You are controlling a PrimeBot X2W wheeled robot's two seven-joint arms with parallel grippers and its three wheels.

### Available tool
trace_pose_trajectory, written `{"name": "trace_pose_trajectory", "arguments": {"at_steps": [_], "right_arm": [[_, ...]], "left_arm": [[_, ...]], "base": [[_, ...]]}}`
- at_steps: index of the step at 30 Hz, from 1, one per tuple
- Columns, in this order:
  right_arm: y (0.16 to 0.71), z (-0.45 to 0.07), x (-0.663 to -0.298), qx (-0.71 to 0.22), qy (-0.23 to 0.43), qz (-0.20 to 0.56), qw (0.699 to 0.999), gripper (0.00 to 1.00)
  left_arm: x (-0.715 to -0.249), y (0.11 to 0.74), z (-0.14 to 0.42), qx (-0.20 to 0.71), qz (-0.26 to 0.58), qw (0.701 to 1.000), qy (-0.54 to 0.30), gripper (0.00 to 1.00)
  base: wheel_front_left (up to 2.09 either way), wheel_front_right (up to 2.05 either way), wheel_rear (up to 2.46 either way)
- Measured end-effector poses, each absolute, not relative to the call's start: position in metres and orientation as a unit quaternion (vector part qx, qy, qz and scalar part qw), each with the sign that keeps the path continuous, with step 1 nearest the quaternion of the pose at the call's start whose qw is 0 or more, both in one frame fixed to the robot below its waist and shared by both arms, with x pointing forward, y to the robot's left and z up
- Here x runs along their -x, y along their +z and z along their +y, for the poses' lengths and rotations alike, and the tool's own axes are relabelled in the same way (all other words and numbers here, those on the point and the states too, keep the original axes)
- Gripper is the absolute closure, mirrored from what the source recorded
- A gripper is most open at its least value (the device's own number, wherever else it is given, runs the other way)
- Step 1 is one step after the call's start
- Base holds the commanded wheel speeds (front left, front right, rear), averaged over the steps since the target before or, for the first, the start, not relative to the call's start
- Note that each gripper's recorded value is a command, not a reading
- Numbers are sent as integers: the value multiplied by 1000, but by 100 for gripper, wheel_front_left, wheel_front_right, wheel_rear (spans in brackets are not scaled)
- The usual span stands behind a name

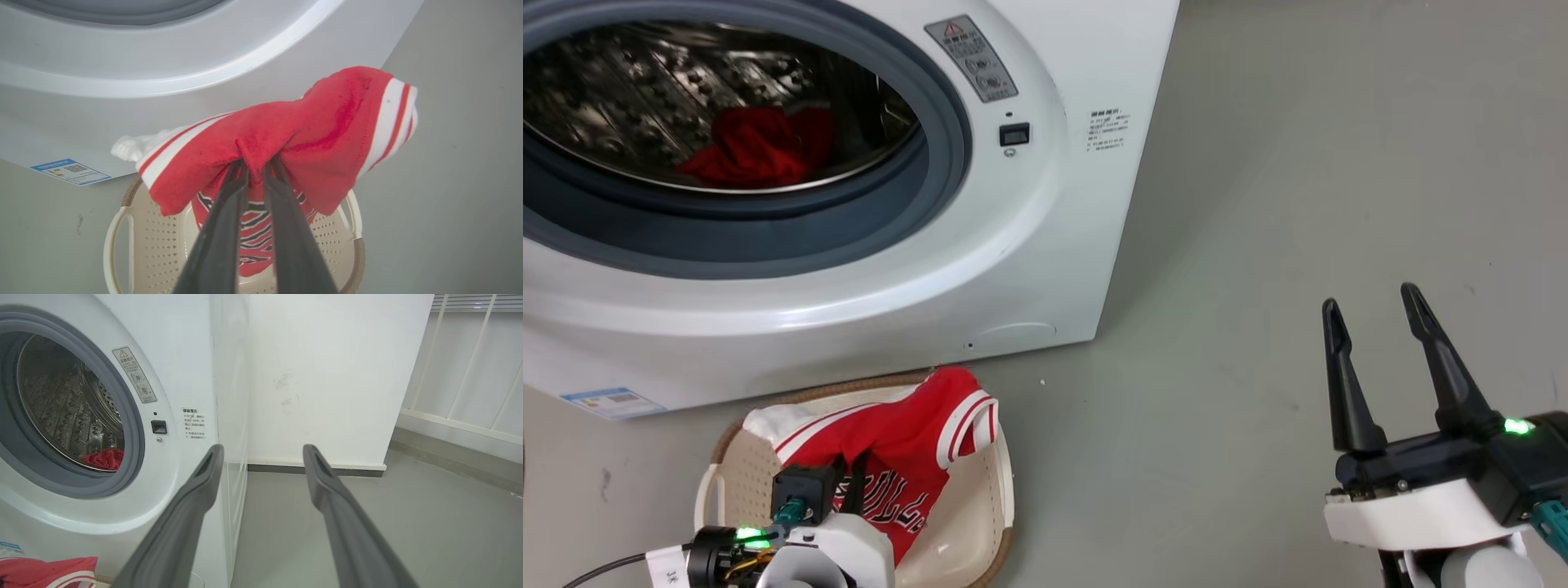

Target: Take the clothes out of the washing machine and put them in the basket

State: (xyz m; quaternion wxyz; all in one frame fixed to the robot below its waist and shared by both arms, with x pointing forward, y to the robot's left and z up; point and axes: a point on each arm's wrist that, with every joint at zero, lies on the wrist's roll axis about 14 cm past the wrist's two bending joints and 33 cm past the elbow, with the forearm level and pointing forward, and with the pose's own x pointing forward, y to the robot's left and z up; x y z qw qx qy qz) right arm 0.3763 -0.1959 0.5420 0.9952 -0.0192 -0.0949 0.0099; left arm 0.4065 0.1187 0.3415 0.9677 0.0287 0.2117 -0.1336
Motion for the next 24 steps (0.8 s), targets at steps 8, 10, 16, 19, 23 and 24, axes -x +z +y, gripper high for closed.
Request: {"name": "trace_pose_trajectory", "arguments": {"at_steps": [8,10,16,19,23,24], "right_arm": [[529,-197,-405,24,12,-83,996,0],[524,-198,-414,25,13,-78,997,0],[501,-200,-436,24,13,-58,998,0],[489,-201,-445,24,13,-46,999,0],[474,-202,-456,25,14,-32,999,0],[470,-203,-458,24,14,-29,999,0]], "left_arm": [[-413,292,117,-36,281,948,-146,100],[-415,277,118,-38,301,941,-147,100],[-412,229,121,-48,366,917,-153,100],[-411,210,121,-52,390,905,-159,100],[-401,182,122,-52,432,886,-159,100],[-398,176,123,-51,441,882,-158,100]], "base": [[0,0,0],[0,0,0],[0,0,0],[0,0,0],[0,0,0],[0,0,0]]}}
